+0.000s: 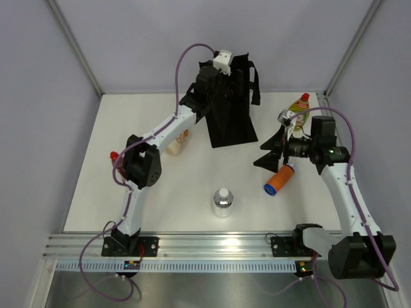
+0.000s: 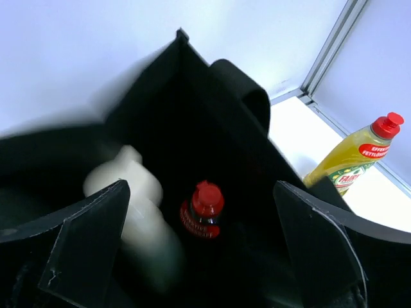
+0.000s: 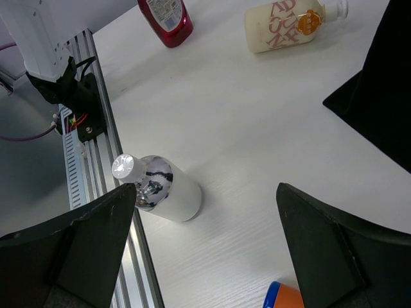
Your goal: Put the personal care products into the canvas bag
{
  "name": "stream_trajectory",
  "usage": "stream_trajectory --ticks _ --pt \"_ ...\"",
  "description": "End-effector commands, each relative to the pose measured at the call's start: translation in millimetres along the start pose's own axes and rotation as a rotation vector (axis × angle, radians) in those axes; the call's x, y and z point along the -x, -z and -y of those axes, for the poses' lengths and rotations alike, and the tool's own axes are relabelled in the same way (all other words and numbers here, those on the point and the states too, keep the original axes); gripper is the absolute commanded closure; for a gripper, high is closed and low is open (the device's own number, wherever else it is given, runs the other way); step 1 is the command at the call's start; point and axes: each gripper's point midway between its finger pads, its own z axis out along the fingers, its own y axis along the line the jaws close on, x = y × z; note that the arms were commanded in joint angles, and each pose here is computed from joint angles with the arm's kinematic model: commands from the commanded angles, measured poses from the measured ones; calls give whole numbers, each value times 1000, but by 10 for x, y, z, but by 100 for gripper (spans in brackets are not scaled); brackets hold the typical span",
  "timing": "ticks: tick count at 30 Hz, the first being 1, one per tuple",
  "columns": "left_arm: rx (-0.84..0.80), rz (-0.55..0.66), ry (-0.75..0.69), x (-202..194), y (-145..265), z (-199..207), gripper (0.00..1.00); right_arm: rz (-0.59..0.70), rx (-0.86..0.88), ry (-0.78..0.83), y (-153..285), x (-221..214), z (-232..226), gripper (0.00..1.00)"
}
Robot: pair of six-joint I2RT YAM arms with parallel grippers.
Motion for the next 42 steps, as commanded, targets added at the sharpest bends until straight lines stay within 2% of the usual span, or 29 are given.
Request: stream_trajectory --ticks 1,11,14,15,17,18,19,20,22,23,24,26,27,28,30,34,37,42 --pt "-52 111 -1 571 155 127 1 21 20 37 3 47 -6 1" --pt "-96 108 -27 938 533 211 5 10 45 81 24 29 -69 1" --pt "-95 103 -26 1127 775 217 4 -9 34 177 85 141 -93 1" --pt "-71 92 -16 1160 855 180 3 -18 13 273 138 295 -101 0" --pt "-42 100 -7 1354 1125 153 2 -80 -101 332 174 453 117 1" --pt "-14 63 2 1316 1246 108 1 -88 -112 430 198 728 55 0" --pt "-7 47 4 1312 1360 99 1 -114 -124 467 179 816 88 1" --pt "1 32 5 1312 1591 87 1 -169 -194 498 174 973 284 1" --pt "12 -19 6 1161 1842 66 1 -225 -212 569 31 1100 396 1" --pt "17 -37 8 1090 1970 58 1 -250 -263 590 -26 1253 608 1" --pt "34 -76 15 915 2222 30 1 -272 -255 610 -80 1296 657 0" --pt "47 -105 24 739 2486 2 1 -287 -286 623 -208 1495 914 0" --pt "58 -128 38 535 2742 -19 1 -291 -301 607 -252 1548 994 0" --pt "62 -134 47 442 2863 -27 1 -330 -302 577 -401 1466 1178 0" --pt "70 -155 78 154 3179 -41 1 -308 -333 605 -470 1662 1254 1" --pt "101 -173 129 -159 3536 -85 1 -406 -393 627 -785 1518 1645 0" --pt "101 -200 174 -306 3668 -61 1 -439 -413 650 -971 1482 1749 1" --pt "77 -224 226 -508 3837 -1 1 -467 -481 674 -1038 1422 1972 2"
